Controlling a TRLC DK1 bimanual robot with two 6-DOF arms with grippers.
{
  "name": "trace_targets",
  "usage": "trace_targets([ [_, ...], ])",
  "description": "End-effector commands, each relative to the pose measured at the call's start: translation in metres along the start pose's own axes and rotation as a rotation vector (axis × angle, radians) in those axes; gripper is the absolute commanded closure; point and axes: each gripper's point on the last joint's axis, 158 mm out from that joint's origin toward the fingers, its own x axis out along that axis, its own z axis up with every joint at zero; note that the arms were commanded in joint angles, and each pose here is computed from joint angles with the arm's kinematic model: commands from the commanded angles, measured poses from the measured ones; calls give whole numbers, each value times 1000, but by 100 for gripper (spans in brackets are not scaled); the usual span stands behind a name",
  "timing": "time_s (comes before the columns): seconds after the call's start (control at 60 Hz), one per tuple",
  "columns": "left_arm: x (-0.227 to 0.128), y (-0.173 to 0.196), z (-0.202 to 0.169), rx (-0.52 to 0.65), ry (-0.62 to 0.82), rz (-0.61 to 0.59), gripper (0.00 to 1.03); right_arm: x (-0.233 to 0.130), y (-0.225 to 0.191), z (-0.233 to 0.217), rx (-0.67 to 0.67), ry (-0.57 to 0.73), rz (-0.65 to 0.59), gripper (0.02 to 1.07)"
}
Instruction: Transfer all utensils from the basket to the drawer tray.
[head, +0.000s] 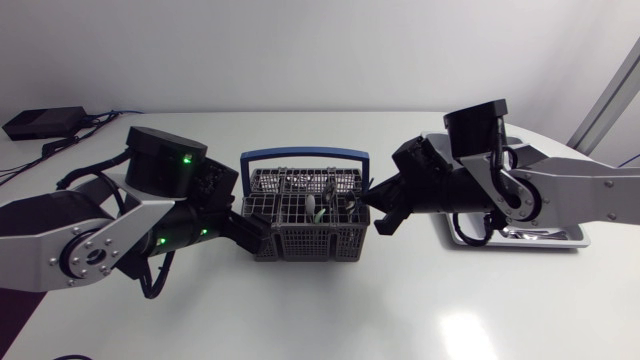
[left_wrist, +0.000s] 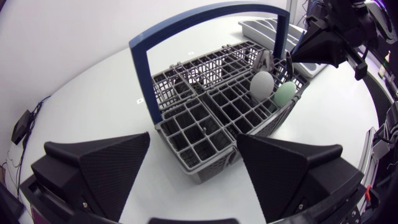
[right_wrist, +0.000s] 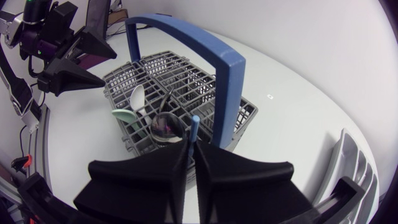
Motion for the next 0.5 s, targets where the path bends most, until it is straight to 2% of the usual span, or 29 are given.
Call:
trace_targets([
  [0.0, 3, -3, 11, 11, -18, -5, 6, 2, -2, -4, 14, 12, -9, 102],
  [0.283, 4, -3, 9, 13, -13, -6, 6, -18, 1, 16, -4, -39, -25, 102],
  [0.483, 5, -3, 7, 14, -7, -6, 6, -48, 3, 41, -15, -78, -40, 102],
])
